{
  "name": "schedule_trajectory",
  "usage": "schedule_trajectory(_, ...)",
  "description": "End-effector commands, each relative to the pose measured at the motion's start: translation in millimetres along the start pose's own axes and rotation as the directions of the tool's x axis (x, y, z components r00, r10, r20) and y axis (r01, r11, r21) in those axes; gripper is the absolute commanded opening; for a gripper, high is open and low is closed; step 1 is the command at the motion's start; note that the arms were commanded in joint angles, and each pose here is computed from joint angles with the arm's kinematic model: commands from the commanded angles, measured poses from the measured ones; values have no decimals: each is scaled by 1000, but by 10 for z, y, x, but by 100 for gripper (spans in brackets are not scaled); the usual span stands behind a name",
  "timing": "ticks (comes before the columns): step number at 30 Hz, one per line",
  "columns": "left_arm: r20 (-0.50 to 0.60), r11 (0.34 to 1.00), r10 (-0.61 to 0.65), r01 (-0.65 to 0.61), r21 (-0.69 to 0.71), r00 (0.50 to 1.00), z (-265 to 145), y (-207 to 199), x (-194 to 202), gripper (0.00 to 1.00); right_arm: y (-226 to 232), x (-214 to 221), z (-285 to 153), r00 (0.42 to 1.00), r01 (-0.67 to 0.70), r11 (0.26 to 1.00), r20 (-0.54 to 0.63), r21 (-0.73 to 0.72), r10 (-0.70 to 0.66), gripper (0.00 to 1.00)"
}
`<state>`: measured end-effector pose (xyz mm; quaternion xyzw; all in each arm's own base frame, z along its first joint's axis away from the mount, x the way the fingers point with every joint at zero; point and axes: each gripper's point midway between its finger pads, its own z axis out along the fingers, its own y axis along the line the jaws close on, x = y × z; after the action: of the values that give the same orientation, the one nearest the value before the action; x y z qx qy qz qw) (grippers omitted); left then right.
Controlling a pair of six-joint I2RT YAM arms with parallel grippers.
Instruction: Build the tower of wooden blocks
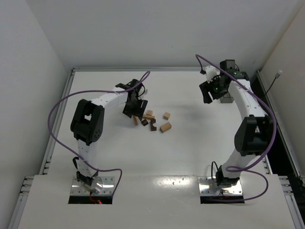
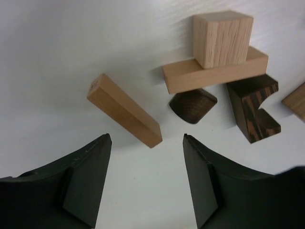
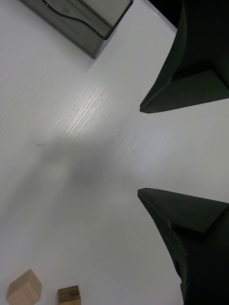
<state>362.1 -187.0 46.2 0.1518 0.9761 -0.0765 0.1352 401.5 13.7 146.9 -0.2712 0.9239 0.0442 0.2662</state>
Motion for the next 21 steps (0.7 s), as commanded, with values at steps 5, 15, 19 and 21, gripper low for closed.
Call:
schedule_trajectory(5,31,998,-57,58,-39,998,179,46,-286,57,-76,-166,-78,999,-3,1000,37,19,3,61)
schedule_trajectory(15,16,989,-110,111,-99,994,261,323,-273,54,-130,-178,-53,1000,-4,999,28,35,3,61)
schedule_trajectory(19,1,986,-120,119,-114,993,306,388,-224,45,-130,-178,-53,1000,-4,999,28,35,3,61)
schedule_trajectory(21,2,985,-129,128,-117,992,303,427,-228,35,-130,-163,-19,1000,-6,1000,20,31,5,61)
